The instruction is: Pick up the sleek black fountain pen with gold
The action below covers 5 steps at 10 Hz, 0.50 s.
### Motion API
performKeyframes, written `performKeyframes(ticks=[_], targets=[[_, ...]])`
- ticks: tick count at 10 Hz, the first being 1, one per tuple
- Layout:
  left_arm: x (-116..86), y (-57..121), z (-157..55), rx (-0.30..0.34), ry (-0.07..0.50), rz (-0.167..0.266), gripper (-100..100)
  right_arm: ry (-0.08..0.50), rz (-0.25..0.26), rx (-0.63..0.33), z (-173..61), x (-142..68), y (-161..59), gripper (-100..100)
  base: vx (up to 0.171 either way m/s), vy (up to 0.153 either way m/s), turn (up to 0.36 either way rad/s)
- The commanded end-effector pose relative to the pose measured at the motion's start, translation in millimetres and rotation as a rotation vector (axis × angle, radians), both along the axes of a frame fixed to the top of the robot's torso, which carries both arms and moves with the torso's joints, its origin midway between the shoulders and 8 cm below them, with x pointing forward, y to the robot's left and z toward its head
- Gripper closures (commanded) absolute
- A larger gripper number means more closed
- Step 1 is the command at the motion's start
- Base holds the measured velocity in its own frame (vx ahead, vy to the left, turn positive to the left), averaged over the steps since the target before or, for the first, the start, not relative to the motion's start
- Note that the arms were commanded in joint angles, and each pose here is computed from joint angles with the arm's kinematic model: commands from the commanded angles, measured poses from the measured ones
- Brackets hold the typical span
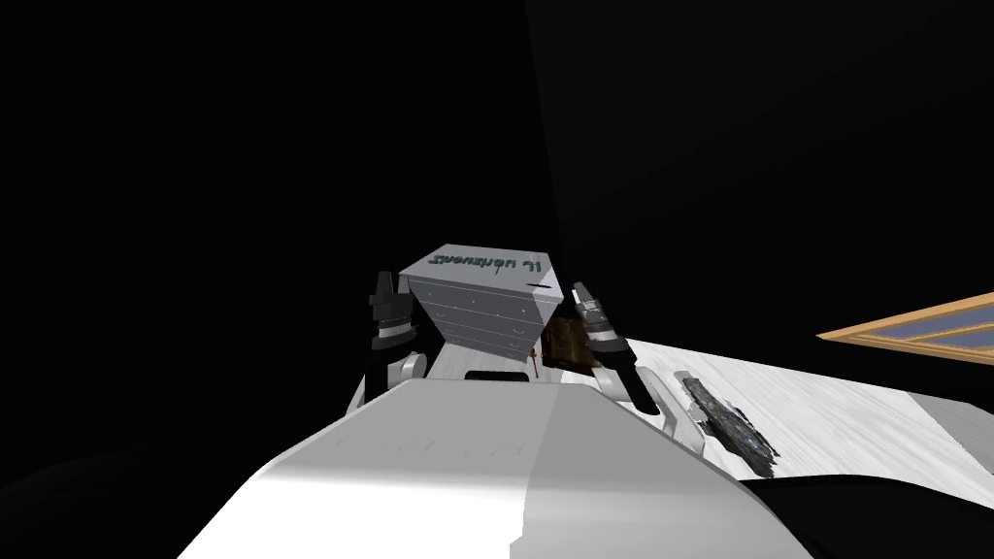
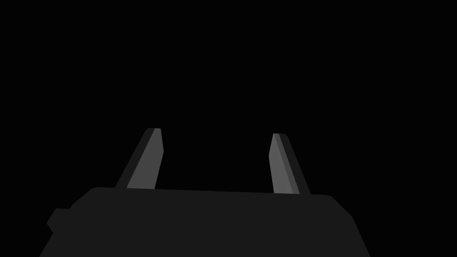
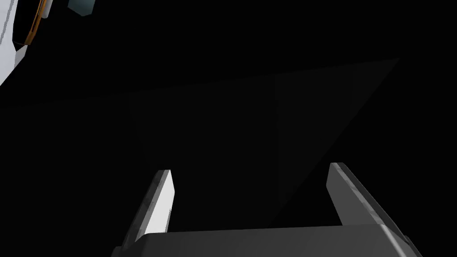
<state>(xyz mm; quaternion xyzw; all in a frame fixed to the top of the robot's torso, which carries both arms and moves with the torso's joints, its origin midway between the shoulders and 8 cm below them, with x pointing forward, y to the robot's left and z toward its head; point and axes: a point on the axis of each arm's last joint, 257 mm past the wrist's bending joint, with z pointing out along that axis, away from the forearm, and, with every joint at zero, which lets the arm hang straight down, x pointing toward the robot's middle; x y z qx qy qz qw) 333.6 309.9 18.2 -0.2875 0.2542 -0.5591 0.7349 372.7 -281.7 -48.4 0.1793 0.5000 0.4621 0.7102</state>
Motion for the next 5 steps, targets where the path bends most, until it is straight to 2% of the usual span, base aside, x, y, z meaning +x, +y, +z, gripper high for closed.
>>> performKeyframes(ticks=[1,3,5], targets=[[0.0,0.0,0.0,0.000,0.000,0.000,0,0.017,0.010,-0.066,-8.6,1.0,-1.8,-100,-0.049,0.012,0.060],[0.0,0.0,0.0,0.000,0.000,0.000,0,0.024,0.029,-0.100,-9.0,1.2,0.4,-100,-0.033,0.016,0.015],[0.0,0.0,0.0,0.000,0.000,0.000,0,0.043,0.049,-0.183,-17.3,2.5,-1.1,-100,-0.034,0.016,0.053]])
